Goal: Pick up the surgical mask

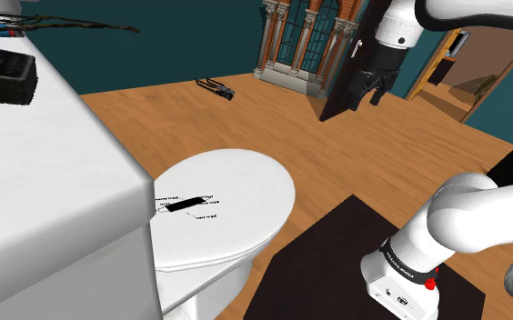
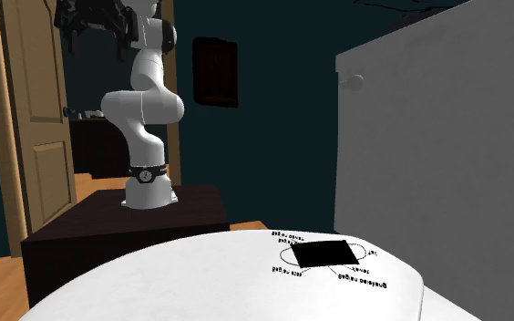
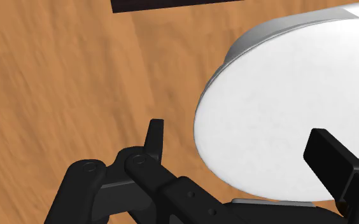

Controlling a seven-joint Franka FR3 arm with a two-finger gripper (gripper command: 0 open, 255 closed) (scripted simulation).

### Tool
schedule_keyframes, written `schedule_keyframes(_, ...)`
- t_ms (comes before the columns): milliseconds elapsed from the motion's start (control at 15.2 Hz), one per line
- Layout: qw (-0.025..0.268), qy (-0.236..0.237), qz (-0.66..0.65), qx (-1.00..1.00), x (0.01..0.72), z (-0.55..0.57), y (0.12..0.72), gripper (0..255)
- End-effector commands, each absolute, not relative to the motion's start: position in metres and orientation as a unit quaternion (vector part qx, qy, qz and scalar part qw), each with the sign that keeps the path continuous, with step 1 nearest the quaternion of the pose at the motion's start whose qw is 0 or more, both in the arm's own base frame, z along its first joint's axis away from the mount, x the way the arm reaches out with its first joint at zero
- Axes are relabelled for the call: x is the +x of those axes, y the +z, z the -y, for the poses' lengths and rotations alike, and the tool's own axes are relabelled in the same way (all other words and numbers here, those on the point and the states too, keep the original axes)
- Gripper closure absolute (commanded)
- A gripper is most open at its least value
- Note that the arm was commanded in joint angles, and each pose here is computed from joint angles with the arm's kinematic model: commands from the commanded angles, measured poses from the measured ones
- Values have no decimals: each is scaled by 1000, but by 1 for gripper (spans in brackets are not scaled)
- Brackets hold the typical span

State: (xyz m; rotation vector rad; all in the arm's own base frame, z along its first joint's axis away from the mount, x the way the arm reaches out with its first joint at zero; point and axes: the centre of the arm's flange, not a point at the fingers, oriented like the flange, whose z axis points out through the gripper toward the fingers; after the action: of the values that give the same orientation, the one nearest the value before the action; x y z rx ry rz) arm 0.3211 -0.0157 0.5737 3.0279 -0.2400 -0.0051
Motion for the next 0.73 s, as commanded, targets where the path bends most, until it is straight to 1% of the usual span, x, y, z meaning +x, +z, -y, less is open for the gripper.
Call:
schedule_keyframes(0, 52, -2, 79, 996, 321, 16, 574, 0)
schedule_keyframes(660, 49, -7, 106, 993, 349, -80, 488, 0)
